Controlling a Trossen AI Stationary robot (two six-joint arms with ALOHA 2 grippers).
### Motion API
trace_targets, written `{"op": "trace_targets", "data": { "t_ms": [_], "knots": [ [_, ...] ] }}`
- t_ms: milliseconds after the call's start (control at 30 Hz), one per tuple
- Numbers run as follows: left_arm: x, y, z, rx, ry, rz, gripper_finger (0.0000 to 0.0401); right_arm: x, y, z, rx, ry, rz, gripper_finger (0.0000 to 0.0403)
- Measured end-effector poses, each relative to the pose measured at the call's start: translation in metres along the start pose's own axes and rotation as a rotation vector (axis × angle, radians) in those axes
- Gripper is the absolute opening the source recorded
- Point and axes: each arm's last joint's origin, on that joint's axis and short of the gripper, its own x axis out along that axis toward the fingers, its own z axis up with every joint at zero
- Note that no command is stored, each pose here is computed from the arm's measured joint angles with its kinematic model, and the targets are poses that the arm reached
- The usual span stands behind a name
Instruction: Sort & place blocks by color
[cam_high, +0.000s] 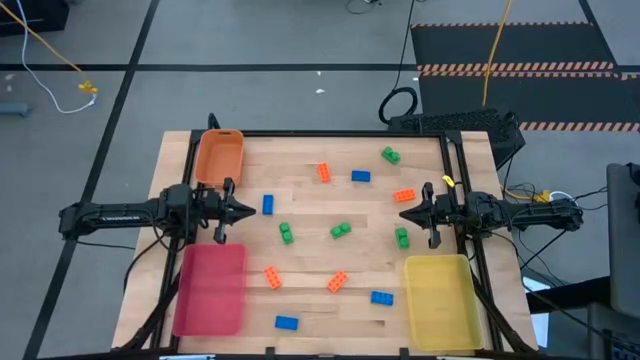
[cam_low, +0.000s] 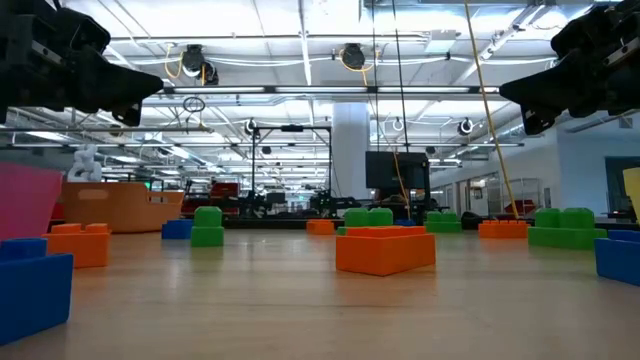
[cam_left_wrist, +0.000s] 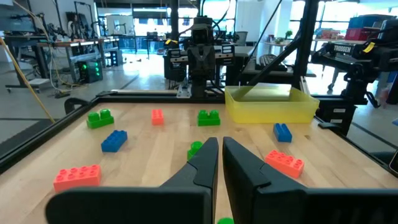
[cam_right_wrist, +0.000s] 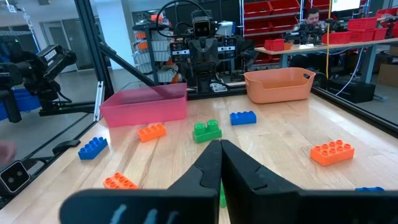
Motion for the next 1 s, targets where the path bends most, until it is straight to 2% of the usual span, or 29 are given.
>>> {"op": "trace_targets", "data": {
  "t_ms": [267,467,700,1000],
  "knots": [
    [0.0,0.0,0.0,0.0,0.0,0.0,0.0026,0.0,0.0,0.0,-0.002,0.0,0.0,0.0],
    [0.0,0.0,0.0,0.013,0.0,0.0,0.0026,0.0,0.0,0.001,-0.106,-0.007,-0.001,0.0],
    [0.0,0.0,0.0,0.032,0.0,0.0,0.0026,0.0,0.0,0.002,-0.107,-0.024,0.0,0.0],
    [0.0,0.0,0.005,0.034,-0.05,0.0,0.0026,-0.001,0.001,0.011,-0.106,-0.119,0.006,0.0]
  ]
}}
